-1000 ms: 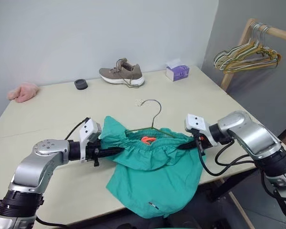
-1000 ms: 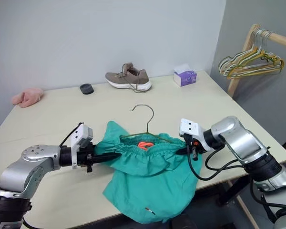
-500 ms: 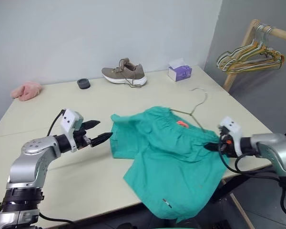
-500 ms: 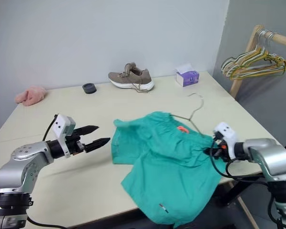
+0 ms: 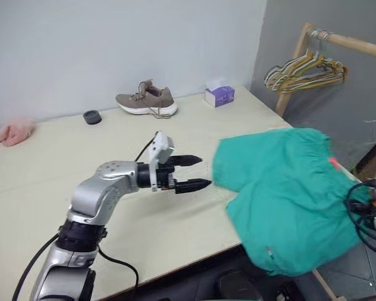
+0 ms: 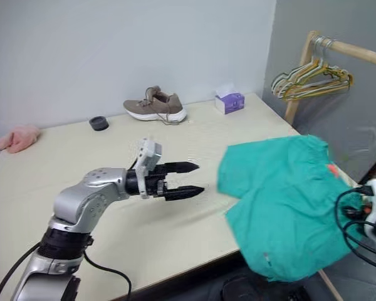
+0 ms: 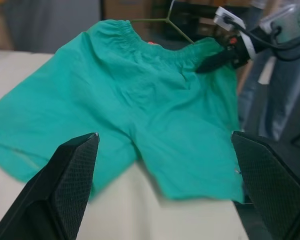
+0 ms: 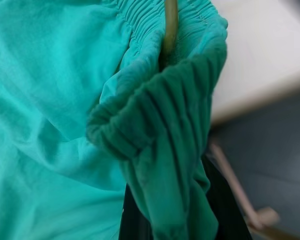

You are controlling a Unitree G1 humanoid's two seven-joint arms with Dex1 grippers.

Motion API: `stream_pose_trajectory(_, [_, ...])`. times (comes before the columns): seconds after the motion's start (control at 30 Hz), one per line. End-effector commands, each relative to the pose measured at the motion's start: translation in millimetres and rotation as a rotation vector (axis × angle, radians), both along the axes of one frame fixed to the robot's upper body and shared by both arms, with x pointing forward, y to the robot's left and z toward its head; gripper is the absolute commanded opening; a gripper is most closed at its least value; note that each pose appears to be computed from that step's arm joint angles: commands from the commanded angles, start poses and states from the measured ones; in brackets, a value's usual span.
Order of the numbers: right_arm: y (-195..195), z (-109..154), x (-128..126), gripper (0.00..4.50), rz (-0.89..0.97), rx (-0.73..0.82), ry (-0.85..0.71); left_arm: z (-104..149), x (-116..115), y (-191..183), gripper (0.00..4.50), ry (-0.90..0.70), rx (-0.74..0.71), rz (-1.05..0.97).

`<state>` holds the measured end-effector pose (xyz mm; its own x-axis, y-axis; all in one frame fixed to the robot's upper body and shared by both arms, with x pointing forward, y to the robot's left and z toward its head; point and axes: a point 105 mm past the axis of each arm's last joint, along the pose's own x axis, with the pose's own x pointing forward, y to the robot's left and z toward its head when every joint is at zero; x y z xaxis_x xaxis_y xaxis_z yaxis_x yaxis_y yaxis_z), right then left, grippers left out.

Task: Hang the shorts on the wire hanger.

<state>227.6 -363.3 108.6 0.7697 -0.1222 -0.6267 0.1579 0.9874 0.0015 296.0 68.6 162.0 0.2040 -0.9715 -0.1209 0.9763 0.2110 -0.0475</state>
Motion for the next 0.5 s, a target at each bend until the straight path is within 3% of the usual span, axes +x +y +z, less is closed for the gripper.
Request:
stream_pose_trajectory(0.03, [-27.0,42.5,-3.0,0.00,-0.118,-0.144,-0.116,20.2,1.3,-26.8,4.46,-0.170,0.002,-0.042])
stream_pose_trajectory(0.3, [-42.6,99.5,7.1,0.00,-0.224,-0.295,-0.269,48.4,-0.1,-64.7,4.46,-0.316,-0.059,-0.091])
stream_pose_trajectory(0.5, [-56.9,125.2,26.2,0.00,-0.279,-0.295,-0.320,64.8,2.8,-80.0,4.46,-0.349,-0.094,-0.076])
